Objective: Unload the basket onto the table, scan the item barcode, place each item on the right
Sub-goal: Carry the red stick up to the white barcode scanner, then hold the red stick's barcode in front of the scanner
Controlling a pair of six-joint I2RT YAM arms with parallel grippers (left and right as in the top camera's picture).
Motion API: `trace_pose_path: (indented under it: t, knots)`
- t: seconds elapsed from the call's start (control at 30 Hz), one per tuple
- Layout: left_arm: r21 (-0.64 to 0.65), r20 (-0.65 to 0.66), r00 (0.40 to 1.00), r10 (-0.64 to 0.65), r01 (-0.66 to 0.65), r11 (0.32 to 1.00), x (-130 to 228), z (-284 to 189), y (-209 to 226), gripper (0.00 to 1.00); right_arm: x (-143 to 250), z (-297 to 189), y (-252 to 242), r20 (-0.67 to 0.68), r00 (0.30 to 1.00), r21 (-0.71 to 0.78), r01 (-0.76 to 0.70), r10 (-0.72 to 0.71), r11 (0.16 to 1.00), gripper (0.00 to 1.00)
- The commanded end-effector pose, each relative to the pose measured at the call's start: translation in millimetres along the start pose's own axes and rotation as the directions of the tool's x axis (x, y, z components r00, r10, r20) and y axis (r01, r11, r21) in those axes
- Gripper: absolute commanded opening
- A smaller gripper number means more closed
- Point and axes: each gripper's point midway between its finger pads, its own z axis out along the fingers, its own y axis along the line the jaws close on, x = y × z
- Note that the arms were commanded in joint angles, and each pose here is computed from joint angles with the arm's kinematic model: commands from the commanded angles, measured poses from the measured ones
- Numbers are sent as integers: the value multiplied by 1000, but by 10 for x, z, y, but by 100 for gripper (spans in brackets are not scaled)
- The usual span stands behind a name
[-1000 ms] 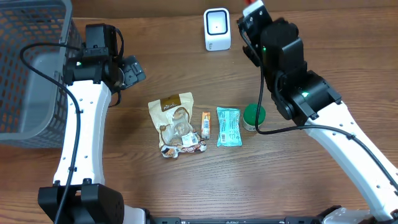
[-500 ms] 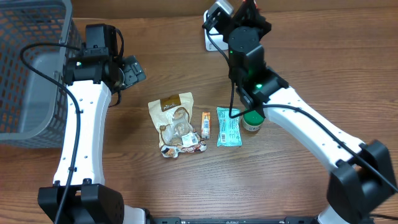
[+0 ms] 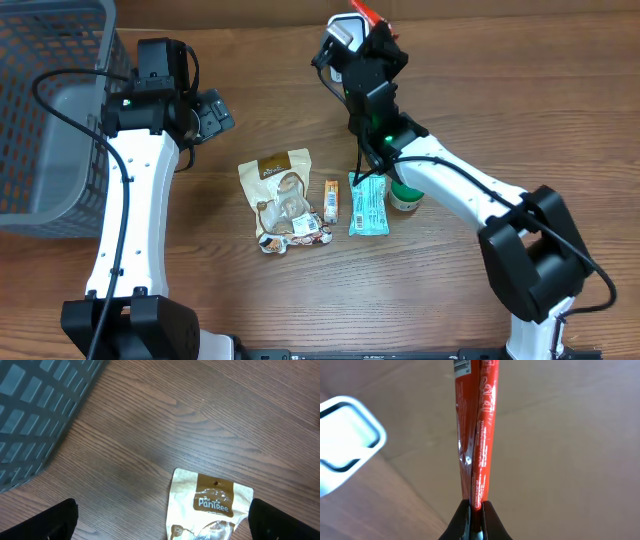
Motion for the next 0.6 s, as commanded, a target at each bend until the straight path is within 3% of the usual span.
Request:
trace_pose_path:
  t: [0.0, 0.2, 0.57]
  knots:
    - [-1, 27, 1000, 0, 0, 1000, -47, -77, 16, 100, -111, 50, 257, 57, 998, -59, 20, -17, 998, 3]
    - [-2, 26, 1000, 0, 0, 1000, -46, -77, 16, 100, -53, 140, 529, 69, 997, -108, 43, -36, 993, 4]
    - [-2, 26, 1000, 0, 0, 1000, -46, -77, 16, 100, 433, 447, 648, -61, 996, -87, -69, 63, 994, 3]
